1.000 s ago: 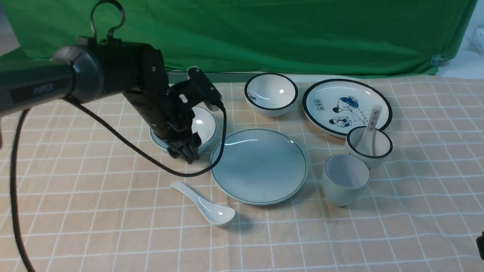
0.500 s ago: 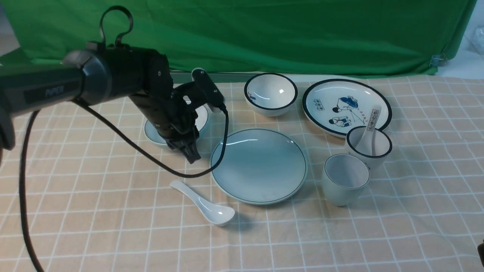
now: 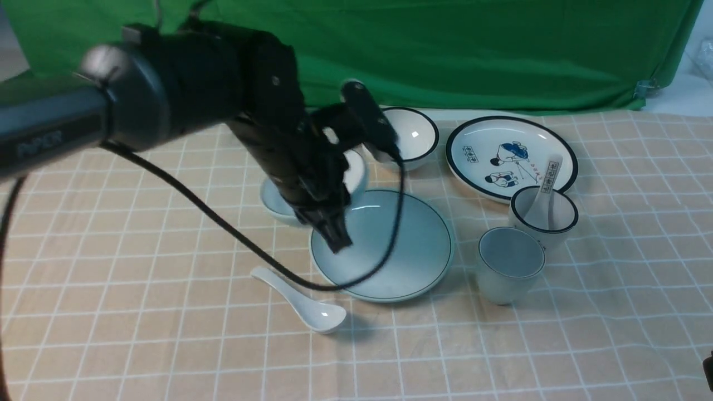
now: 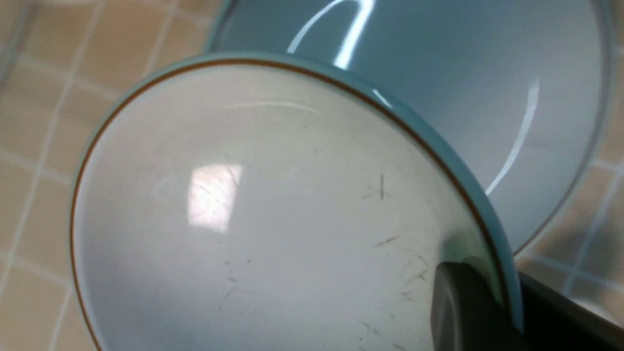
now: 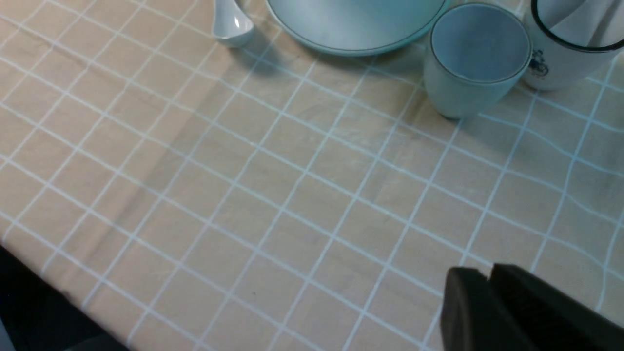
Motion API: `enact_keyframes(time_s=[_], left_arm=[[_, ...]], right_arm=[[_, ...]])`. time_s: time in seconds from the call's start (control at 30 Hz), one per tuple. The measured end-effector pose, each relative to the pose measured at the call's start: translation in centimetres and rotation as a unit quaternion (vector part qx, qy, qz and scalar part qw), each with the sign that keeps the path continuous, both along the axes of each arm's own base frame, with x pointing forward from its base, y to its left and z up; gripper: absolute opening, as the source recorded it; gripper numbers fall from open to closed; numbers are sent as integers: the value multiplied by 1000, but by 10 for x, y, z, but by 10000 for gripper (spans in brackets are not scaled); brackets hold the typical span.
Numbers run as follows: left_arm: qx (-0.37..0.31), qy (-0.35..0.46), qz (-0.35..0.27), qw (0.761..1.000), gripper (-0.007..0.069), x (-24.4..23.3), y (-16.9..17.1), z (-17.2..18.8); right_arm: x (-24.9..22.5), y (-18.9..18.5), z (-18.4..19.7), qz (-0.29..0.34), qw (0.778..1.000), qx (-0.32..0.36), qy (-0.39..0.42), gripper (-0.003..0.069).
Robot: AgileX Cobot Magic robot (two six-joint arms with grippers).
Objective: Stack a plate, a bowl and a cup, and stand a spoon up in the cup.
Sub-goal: Use the left arm to put the blue rice bowl into the blue large plate in the middle
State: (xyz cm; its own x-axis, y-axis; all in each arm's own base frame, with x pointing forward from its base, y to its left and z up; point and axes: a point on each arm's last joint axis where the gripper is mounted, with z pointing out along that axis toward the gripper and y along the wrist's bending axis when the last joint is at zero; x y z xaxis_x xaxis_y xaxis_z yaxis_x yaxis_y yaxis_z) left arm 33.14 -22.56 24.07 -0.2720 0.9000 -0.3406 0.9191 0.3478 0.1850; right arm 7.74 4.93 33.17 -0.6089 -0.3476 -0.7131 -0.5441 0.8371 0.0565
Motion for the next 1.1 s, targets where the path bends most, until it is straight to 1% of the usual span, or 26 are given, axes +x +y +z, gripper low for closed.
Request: enact_keyframes(time_s=[0.03, 0.07, 0.1, 0.13, 0.2, 0.3, 0.5, 0.6, 0.67, 0.7, 0.73, 0.8, 0.87, 0.97, 1.0, 1.03, 1.07, 1.1], left_arm=[[0, 0, -3, 1000, 33, -1, -2, -1], [5, -2, -30, 1000, 33, -12, -23, -8], [6, -3, -32, 999, 33, -13, -25, -9], [15, -10, -52, 999, 33, -19, -38, -15], [28, -20, -68, 997, 33, -23, -48, -24], [37, -29, -77, 996, 33, -21, -54, -35], [49, -30, -80, 995, 34, -17, -56, -48], [50, -28, -80, 995, 55, -16, -56, -51], [50, -29, -81, 995, 89, -16, -57, -53], [49, -31, -81, 995, 144, -15, -57, -53], [48, -32, -81, 995, 165, -15, -57, -53], [47, -33, -81, 995, 251, -15, -58, -53], [47, -33, -81, 995, 328, -15, -58, -53], [42, -31, -67, 996, 447, -15, -58, -52], [38, -31, -57, 997, 475, -15, -57, -50], [36, -32, -55, 997, 488, -15, -57, -48], [23, -37, -39, 998, 542, -16, -56, -39], [22, -37, -36, 998, 542, -17, -56, -37]], right_arm=[[0, 0, 0, 0, 1000, 0, 0, 90], [0, 0, 0, 1, 1000, -1, 0, 90], [0, 0, 0, 1, 1000, -1, -1, 90], [0, 0, 0, 1, 1000, -1, -1, 90], [0, 0, 0, 1, 1000, -1, -1, 90], [0, 0, 0, 1, 1000, -1, -1, 90], [0, 0, 0, 1, 1000, -1, -1, 91], [0, 0, 0, 1, 1000, -1, -1, 109], [0, 0, 0, 1, 1000, -1, -1, 141], [0, 0, 0, 1, 1000, -1, -1, 201], [0, 0, 0, 1, 1000, -1, -1, 215], [0, 0, 0, 1, 1000, -1, -1, 285], [0, 0, 0, 1, 1000, -1, -1, 335], [1, 1, -1, 1, 1000, -3, 3, 351], [2, 1, -1, 2, 1000, -5, 9, 346], [3, 1, -2, 2, 1000, -7, 13, 344], [6, 3, -3, 4, 1000, -13, 26, 333], [7, 3, -3, 4, 999, -14, 28, 332]])
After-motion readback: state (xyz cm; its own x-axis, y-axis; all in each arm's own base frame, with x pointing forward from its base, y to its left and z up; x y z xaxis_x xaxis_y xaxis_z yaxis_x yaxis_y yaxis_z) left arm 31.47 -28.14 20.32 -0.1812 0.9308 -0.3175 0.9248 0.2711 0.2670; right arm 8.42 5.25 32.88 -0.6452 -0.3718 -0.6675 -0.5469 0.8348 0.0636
